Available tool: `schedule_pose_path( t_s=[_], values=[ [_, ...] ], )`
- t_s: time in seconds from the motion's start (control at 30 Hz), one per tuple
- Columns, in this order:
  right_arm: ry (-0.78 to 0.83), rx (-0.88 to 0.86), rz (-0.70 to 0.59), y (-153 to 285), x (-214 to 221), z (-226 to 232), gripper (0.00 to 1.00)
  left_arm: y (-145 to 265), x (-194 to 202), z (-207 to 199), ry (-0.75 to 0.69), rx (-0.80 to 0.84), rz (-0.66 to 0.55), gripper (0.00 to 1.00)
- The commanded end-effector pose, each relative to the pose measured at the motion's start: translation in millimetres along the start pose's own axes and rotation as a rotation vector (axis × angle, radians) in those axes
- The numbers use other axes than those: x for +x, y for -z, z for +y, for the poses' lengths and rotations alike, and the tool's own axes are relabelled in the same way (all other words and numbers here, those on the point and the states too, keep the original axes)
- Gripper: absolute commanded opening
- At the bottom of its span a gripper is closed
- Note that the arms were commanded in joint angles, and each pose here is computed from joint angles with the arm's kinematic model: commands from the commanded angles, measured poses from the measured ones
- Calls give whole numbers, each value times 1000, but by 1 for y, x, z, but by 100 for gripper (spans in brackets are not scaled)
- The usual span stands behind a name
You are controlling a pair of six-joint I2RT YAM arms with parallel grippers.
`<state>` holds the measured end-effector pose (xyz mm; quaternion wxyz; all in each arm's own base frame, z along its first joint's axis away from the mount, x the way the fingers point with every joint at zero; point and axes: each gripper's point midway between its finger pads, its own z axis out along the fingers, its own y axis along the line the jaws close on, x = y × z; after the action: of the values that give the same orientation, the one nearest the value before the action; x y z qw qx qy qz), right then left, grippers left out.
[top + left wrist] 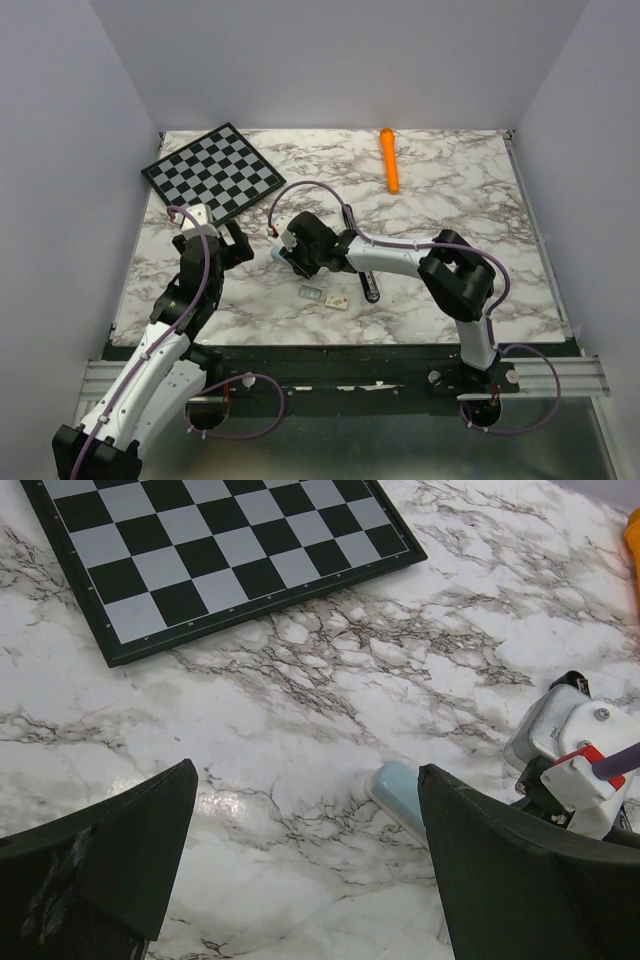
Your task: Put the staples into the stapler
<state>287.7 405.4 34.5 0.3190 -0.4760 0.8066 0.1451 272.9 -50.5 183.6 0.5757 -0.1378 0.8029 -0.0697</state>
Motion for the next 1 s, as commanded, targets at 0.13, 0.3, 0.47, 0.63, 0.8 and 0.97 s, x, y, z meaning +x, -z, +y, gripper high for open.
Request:
schedule_pose_path(
  t_s=[0.13,0.3,0.47,0.63,0.8,0.97],
  values=[
    [-23,93,137,-20,59,-11,22,-3,1,0,-6,2,-2,99],
    [-57,104,77,-1,35,-15,22,-2,-1,0,-2,1,-10,99],
    [-199,203,57,23,19,-48,22,-1,-2,0,-1,3,-12,99],
    [-327,282,96,29,31,-78,24,-1,-3,-1,3,10,-15,99],
    [-381,324,139,25,42,-89,32,0,-4,-1,5,13,-18,99],
    [-389,324,120,37,33,-89,59,1,-5,-2,6,16,-20,99]
  ],
)
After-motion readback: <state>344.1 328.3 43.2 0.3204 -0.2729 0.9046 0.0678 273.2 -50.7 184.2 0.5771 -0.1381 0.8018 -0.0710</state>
